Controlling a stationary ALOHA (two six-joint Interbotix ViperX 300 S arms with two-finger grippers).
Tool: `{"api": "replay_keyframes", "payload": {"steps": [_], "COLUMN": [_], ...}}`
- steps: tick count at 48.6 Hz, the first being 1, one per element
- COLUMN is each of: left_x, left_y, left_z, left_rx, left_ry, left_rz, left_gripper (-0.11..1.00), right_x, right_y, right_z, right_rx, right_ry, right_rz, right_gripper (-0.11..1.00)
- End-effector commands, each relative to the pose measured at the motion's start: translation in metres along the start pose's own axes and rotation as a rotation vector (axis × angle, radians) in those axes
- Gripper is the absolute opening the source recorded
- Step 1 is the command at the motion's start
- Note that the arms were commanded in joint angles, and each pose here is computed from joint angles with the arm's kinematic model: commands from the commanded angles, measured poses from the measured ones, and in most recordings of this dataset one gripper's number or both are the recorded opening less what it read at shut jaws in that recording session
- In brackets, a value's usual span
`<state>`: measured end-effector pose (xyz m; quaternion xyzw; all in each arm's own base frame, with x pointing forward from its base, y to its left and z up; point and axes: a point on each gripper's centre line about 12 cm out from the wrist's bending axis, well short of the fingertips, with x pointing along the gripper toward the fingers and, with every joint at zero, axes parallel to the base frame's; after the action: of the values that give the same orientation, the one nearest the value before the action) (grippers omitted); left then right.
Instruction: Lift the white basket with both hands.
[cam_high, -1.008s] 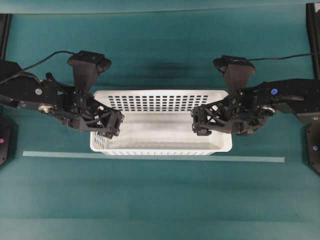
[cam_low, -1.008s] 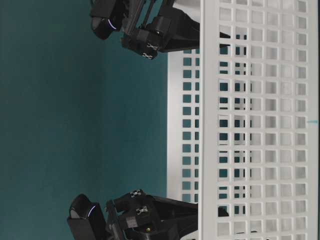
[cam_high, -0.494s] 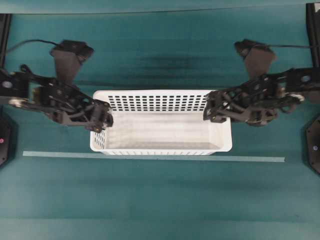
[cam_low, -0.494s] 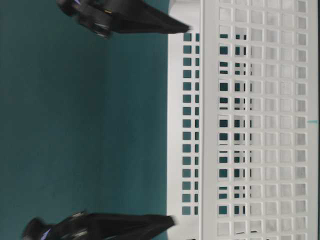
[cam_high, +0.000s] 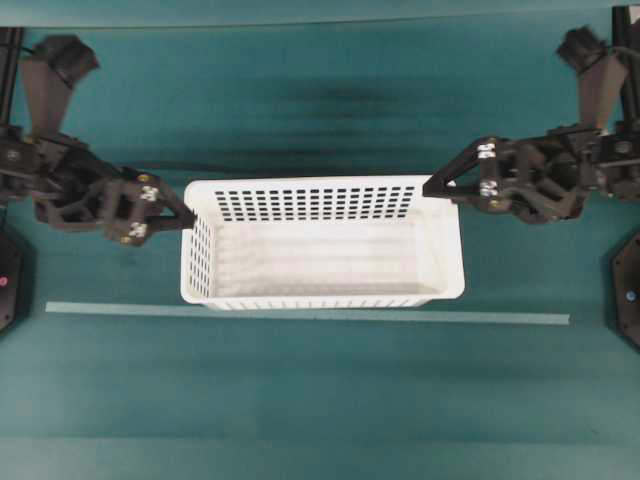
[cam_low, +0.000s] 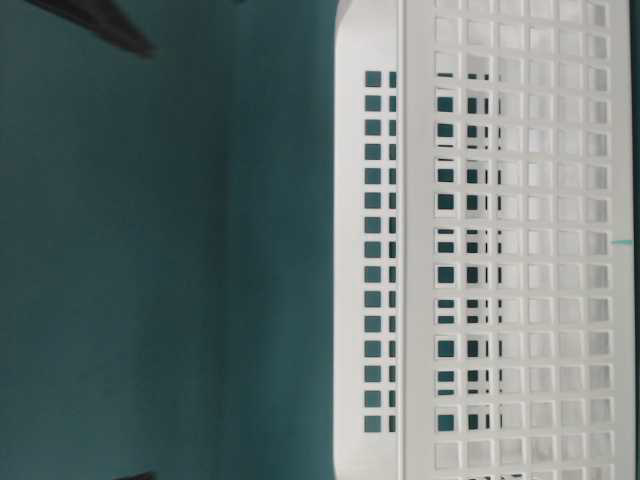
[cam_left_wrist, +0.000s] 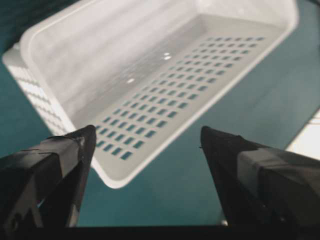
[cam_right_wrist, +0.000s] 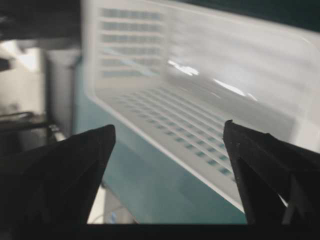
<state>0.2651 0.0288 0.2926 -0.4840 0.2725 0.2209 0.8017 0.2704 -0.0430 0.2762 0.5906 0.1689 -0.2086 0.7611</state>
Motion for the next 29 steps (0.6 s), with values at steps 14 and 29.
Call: {"api": "replay_keyframes", "payload": {"steps": [14, 29], "left_x": [-0.034, -0.064], "left_y": [-0.016, -0.032], "left_z": [0.009, 0.007], "left_rx": [0.196, 0.504], "left_ry": [-0.14, -0.294], "left_rz": [-0.202, -0.367], "left_gripper": [0.9, 0.9], "right_x": [-0.03, -0.042], "right_y": [0.017, 0.025], "right_z": [0.002, -0.016], "right_rx": [-0.265, -0.666], "right_ry": [-0.097, -0.107], "right_rz": [0.206, 0.266], "right_gripper": [0.92, 0.9]}}
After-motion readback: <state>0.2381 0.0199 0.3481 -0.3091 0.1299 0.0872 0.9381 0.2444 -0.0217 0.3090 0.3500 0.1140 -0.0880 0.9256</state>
